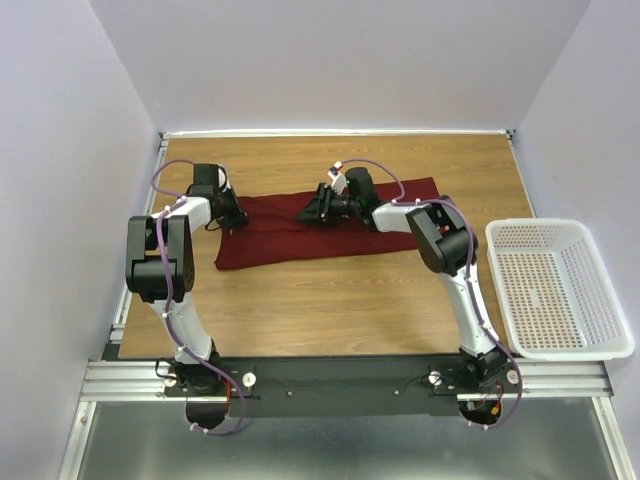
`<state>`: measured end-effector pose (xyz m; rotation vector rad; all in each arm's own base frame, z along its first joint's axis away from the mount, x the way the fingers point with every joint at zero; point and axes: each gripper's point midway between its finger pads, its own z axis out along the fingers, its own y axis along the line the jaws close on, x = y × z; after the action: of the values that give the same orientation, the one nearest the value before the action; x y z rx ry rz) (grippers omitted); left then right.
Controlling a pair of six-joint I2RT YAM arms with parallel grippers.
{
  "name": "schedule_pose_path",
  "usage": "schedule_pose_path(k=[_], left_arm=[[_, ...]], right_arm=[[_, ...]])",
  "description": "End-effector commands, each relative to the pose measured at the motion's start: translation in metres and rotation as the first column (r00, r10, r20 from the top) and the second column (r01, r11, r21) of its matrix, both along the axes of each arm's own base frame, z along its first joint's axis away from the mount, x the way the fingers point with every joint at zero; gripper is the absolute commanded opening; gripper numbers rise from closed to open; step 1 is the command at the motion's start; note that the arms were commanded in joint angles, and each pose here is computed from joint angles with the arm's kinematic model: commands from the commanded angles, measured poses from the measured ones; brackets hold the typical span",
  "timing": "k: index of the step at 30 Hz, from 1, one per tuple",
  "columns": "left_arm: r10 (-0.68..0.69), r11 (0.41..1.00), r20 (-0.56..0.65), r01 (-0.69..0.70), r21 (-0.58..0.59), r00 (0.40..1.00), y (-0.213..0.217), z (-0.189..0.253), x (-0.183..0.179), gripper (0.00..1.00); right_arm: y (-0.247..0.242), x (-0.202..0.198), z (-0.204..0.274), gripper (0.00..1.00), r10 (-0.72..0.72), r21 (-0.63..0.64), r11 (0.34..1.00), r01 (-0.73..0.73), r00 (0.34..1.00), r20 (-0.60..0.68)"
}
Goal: Fold and stack the t-shirts
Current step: Fold the tshirt
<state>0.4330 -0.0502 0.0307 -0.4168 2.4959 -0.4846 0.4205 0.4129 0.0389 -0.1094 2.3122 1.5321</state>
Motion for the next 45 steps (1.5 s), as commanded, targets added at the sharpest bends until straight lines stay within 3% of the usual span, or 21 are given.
schedule_pose_path(k=[1,8,9,11,12,13,15,16,20,26,31,35,37,42,45], left_arm=[[0.042,0.998,-0.056,-0.04,0.043,0.998,0.018,-0.021,-0.01,0.15],[0.069,0.993,0.048,-0.073,0.093,0.996,0.027,0.031,0.001,0.19],[0.073,0.991,0.08,-0.081,0.103,0.994,0.027,0.047,0.001,0.21],[0.078,0.988,0.094,-0.09,0.129,0.992,0.029,0.059,-0.004,0.22],[0.071,0.987,0.125,-0.088,0.134,0.99,0.025,0.073,-0.007,0.24],[0.074,0.985,0.133,-0.093,0.143,0.988,0.024,0.08,-0.016,0.25],[0.069,0.985,0.135,-0.089,0.147,0.988,0.021,0.082,-0.027,0.3],[0.044,0.987,0.102,-0.06,0.152,0.994,0.009,0.073,-0.041,0.32],[0.018,0.988,0.051,-0.026,0.153,0.999,-0.009,0.054,-0.074,0.44],[0.024,0.995,0.005,-0.024,0.098,1.0,-0.018,0.016,-0.099,0.43],[0.003,0.998,-0.092,0.003,0.063,0.996,-0.024,-0.022,-0.103,0.4],[0.016,0.994,-0.122,-0.002,0.112,0.992,-0.011,-0.03,-0.081,0.38],[0.03,0.988,-0.137,-0.009,0.152,0.99,-0.004,-0.034,-0.066,0.38],[0.056,0.964,-0.072,-0.035,0.264,0.996,0.013,-0.016,0.005,0.38],[0.03,0.958,-0.027,-0.021,0.285,0.999,0.008,-0.001,0.041,0.38]], right_arm=[[-0.045,0.013,-0.039,0.52,-0.081,-0.062,0.995,0.077,0.994,-0.067],[-0.059,0.013,0.031,0.52,-0.029,-0.131,0.99,0.045,0.992,0.125],[-0.064,0.014,0.052,0.52,-0.018,-0.15,0.988,0.049,0.979,0.203],[-0.083,0.009,0.043,0.52,-0.045,-0.253,0.963,0.097,0.978,0.205],[-0.092,0.009,0.054,0.52,-0.034,-0.297,0.948,0.115,0.963,0.266],[-0.114,0.004,0.034,0.52,-0.047,-0.411,0.898,0.155,0.964,0.261],[-0.136,0.001,0.027,0.52,-0.062,-0.507,0.838,0.201,0.959,0.278],[-0.153,-0.001,0.029,0.52,-0.085,-0.561,0.79,0.245,0.951,0.296],[-0.185,-0.021,0.019,0.52,-0.025,-0.671,0.702,0.238,0.95,0.312],[-0.218,-0.027,0.004,0.52,-0.011,-0.77,0.578,0.272,0.945,0.326],[-0.23,-0.05,-0.031,0.52,-0.017,-0.824,0.532,0.197,0.975,0.222],[-0.237,-0.082,-0.047,0.48,-0.041,-0.838,0.531,0.125,0.992,0.122],[-0.225,-0.108,-0.043,0.46,-0.02,-0.8,0.599,0.048,0.999,0.045],[-0.191,-0.194,-0.039,0.46,0.059,-0.71,0.693,-0.129,0.991,-0.122],[-0.157,-0.225,-0.014,0.46,0.123,-0.647,0.742,-0.178,0.984,-0.131]])
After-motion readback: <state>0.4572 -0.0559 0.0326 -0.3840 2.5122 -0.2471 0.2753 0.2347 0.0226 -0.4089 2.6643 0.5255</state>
